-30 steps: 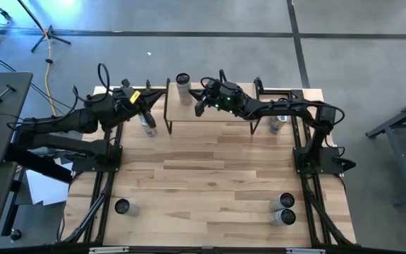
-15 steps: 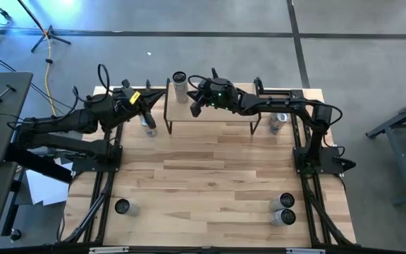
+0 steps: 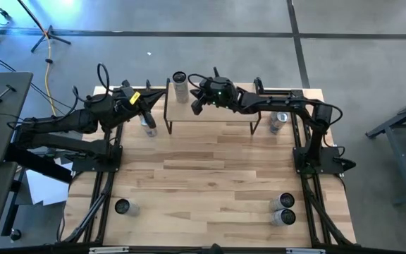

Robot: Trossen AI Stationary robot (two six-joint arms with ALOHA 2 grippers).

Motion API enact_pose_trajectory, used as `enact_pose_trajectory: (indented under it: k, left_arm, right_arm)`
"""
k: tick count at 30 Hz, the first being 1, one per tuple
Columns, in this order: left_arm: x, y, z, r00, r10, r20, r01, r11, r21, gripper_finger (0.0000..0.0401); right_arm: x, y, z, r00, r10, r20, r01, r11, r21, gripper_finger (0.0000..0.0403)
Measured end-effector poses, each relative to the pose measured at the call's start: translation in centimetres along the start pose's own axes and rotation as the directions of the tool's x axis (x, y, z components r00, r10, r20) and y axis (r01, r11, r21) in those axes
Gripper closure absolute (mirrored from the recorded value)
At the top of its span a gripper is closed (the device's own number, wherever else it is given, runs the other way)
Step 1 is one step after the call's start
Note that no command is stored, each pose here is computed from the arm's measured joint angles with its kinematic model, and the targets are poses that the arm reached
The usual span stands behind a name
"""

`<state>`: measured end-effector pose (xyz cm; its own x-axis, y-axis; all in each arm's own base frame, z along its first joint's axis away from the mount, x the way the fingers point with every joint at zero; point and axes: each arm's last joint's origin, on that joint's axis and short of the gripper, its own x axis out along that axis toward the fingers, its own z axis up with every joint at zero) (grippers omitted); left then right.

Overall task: Place canned beverage on shelf
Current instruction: Put the bottom left black soda can on the shelf

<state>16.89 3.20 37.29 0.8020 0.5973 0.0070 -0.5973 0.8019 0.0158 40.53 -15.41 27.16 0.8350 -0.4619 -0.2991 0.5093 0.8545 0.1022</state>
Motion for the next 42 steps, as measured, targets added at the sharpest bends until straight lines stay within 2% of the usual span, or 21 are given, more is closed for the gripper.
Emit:
enact_pose_trajectory:
  k: [4, 18, 29, 37, 42]
  left_arm:
    - [0.0, 0.0, 0.0, 1.0, -0.002, 0.0, 0.002, 1.0, -0.001, 0.0401]
    - [0.0, 0.0, 0.1, 1.0, -0.005, 0.007, 0.005, 1.0, -0.014, 0.0401]
    - [0.0, 0.0, 0.1, 1.0, -0.005, 0.006, 0.005, 1.0, -0.014, 0.0401]
    - [0.0, 0.0, 0.1, 1.0, -0.004, 0.006, 0.005, 1.0, -0.013, 0.0401]
    - [0.0, 0.0, 0.1, 1.0, -0.004, 0.006, 0.004, 1.0, -0.013, 0.0401]
  right_arm:
    - [0.0, 0.1, 0.1, 1.0, 0.027, 0.012, -0.027, 1.0, 0.005, 0.0403]
    - [0.2, -0.2, 0.1, 1.0, 0.002, 0.021, -0.003, 1.0, 0.009, 0.0403]
    - [1.6, -0.2, -1.4, 1.0, 0.017, 0.006, -0.017, 1.0, 0.019, 0.0403]
    - [1.7, -1.0, -0.9, 0.999, 0.008, 0.043, -0.01, 0.999, 0.049, 0.0403]
    - [2.5, -0.9, -1.4, 0.997, 0.034, 0.073, -0.041, 0.995, 0.094, 0.0403]
